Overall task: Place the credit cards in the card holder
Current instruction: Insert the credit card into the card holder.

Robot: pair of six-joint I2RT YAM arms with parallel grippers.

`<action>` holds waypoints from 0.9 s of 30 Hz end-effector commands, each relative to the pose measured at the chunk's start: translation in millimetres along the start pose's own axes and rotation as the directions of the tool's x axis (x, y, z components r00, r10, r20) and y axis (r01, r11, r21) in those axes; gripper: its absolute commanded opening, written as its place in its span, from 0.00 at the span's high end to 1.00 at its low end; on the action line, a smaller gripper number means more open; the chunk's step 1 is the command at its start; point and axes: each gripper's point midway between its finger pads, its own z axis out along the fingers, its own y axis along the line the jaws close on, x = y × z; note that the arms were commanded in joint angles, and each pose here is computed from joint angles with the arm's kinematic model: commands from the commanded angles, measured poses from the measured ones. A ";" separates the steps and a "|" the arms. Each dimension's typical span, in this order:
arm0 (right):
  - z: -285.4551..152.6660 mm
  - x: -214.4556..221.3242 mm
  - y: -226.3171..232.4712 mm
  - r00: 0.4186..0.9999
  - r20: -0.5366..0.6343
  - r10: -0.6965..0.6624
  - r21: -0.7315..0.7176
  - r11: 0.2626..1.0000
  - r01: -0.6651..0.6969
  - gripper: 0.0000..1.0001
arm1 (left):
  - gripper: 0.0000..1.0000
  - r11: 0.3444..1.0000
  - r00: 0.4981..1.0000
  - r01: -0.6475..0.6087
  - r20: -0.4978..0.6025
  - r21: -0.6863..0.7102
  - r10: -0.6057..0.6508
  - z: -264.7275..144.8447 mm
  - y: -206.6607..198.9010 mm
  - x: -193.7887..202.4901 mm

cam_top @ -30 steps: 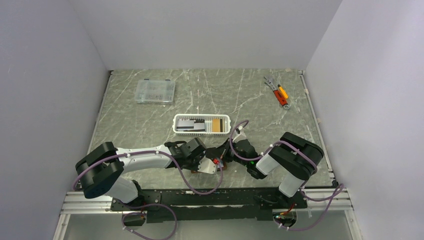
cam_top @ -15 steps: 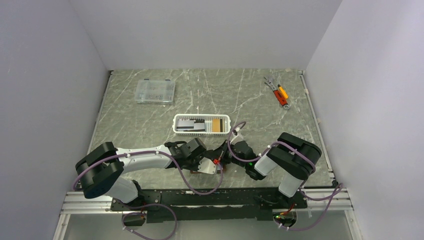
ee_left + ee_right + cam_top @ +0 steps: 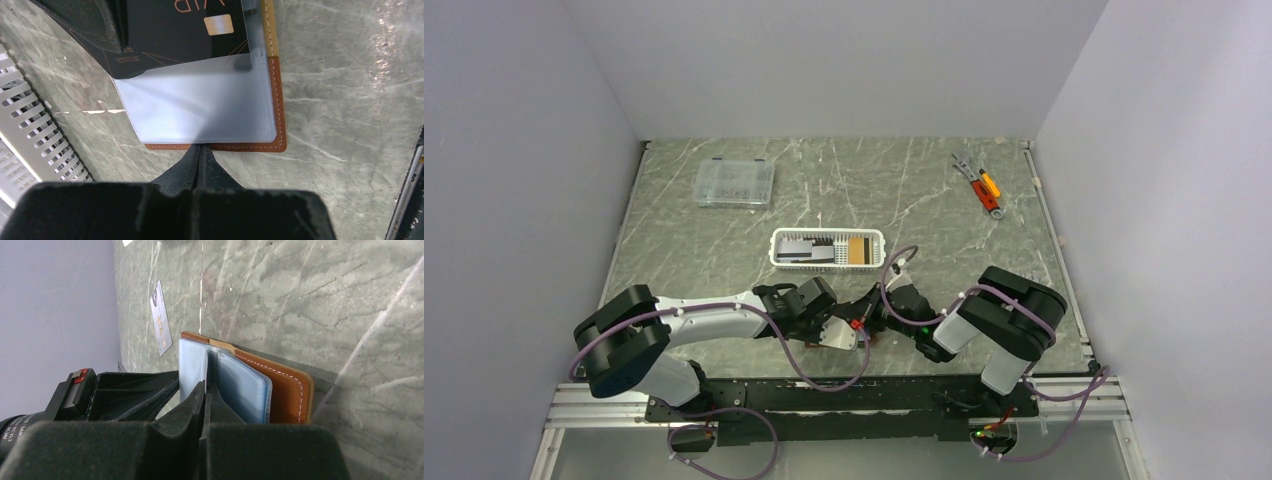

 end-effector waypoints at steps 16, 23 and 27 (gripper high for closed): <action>-7.7 4.2 -14.2 0.999 0.038 -0.006 0.089 0.996 0.002 1.00 | 1.00 0.979 1.000 -0.005 -0.019 0.206 0.009 6.5 -56.0 11.9; 1.5 12.2 -7.7 1.000 -0.018 -0.023 0.054 0.998 0.024 1.00 | 1.00 0.979 1.000 -0.008 -0.025 0.205 0.013 7.2 -56.1 13.3; 1.6 12.4 -5.8 0.999 -0.035 -0.019 0.020 1.000 0.019 1.00 | 1.00 0.980 1.000 -0.012 -0.019 0.198 0.016 6.4 -55.3 12.4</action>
